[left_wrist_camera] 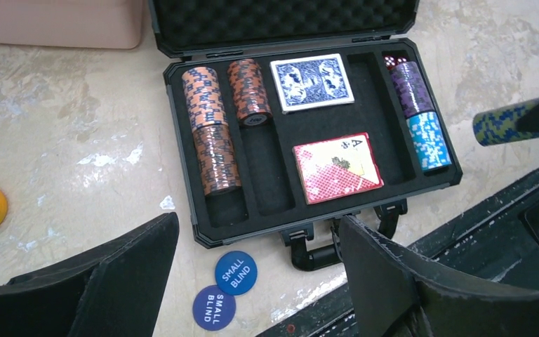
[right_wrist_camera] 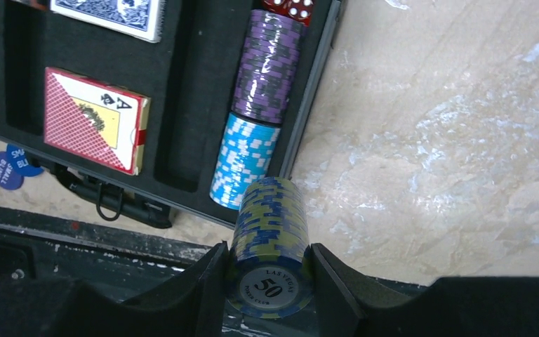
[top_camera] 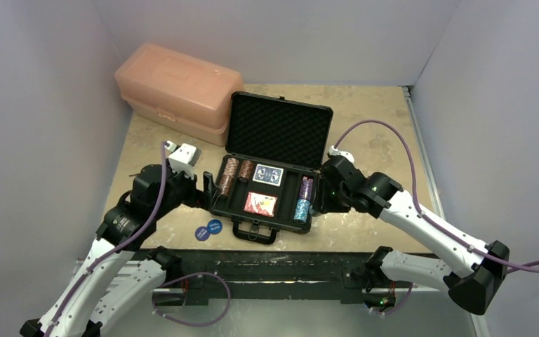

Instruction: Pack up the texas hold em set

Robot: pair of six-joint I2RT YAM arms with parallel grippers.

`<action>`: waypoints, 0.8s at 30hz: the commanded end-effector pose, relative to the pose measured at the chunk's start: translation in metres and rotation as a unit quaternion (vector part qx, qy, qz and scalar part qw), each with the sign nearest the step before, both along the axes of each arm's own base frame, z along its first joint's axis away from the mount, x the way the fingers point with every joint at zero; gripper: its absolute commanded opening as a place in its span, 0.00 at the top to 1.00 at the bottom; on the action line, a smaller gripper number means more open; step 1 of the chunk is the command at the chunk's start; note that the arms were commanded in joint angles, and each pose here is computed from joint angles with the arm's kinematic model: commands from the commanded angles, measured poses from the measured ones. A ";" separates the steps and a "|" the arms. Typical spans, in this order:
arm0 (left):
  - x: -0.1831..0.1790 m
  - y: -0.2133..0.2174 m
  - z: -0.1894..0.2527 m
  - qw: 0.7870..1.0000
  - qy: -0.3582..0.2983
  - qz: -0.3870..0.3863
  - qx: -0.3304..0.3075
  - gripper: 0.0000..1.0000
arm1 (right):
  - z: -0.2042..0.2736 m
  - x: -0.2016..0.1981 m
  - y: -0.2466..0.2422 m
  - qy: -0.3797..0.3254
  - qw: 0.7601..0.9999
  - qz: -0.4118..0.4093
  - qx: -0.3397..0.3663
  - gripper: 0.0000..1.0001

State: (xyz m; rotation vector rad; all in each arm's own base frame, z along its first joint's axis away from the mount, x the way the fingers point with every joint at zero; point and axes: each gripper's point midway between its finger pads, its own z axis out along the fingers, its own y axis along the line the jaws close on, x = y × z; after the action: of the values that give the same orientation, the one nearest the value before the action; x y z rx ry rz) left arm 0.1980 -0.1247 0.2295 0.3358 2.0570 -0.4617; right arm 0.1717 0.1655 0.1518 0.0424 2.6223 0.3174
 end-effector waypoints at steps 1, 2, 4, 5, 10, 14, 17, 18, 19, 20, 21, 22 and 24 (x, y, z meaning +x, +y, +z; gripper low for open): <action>-0.009 -0.008 0.026 0.998 -0.034 -0.047 -0.011 0.16 | 0.041 0.019 0.026 -0.067 0.995 0.033 0.067 1.00; -0.010 -0.009 0.027 0.998 -0.035 -0.054 -0.011 0.16 | 0.044 0.020 0.030 -0.072 0.994 0.039 0.075 1.00; -0.013 -0.014 0.029 0.997 -0.038 -0.070 -0.016 0.16 | 0.052 0.022 0.037 -0.081 0.991 0.054 0.088 1.00; -0.014 -0.017 0.030 0.996 -0.039 -0.079 -0.019 0.16 | 0.057 0.024 0.041 -0.086 0.990 0.060 0.094 1.00; -0.021 -0.030 0.027 0.992 -0.031 -0.120 -0.032 0.16 | 0.067 0.035 0.045 -0.106 0.988 0.078 0.078 1.00; -0.026 -0.037 0.027 0.987 -0.041 -0.147 -0.048 0.16 | 0.077 0.040 0.058 -0.118 0.983 0.110 0.090 1.00; -0.027 -0.038 0.026 0.986 -0.047 -0.150 -0.049 0.15 | 0.087 0.040 0.073 -0.124 0.975 0.143 0.115 1.00; -0.028 -0.038 0.026 0.986 -0.048 -0.150 -0.051 0.15 | 0.091 0.039 0.080 -0.126 0.971 0.158 0.126 1.00; -0.029 -0.038 0.026 0.986 -0.049 -0.153 -0.052 0.15 | 0.096 0.035 0.089 -0.124 0.965 0.182 0.143 1.00; -0.031 -0.039 0.026 0.985 -0.051 -0.158 -0.054 0.15 | 0.101 0.029 0.099 -0.118 0.957 0.206 0.164 1.00; -0.034 -0.039 0.027 0.984 -0.053 -0.163 -0.056 0.15 | 0.105 0.023 0.106 -0.109 0.951 0.225 0.183 1.00; -0.036 -0.040 0.028 0.982 -0.057 -0.169 -0.058 0.15 | 0.108 0.021 0.109 -0.105 0.948 0.232 0.190 1.00; -0.041 -0.040 0.030 0.980 -0.064 -0.179 -0.062 0.15 | 0.113 0.016 0.115 -0.112 0.934 0.281 0.191 1.00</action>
State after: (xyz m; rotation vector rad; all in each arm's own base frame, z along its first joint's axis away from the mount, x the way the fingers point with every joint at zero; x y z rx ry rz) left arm 0.1635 -0.1585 0.2459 0.5876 1.9328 -0.7159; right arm 0.1922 0.2431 0.2057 -0.3507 2.4805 0.6971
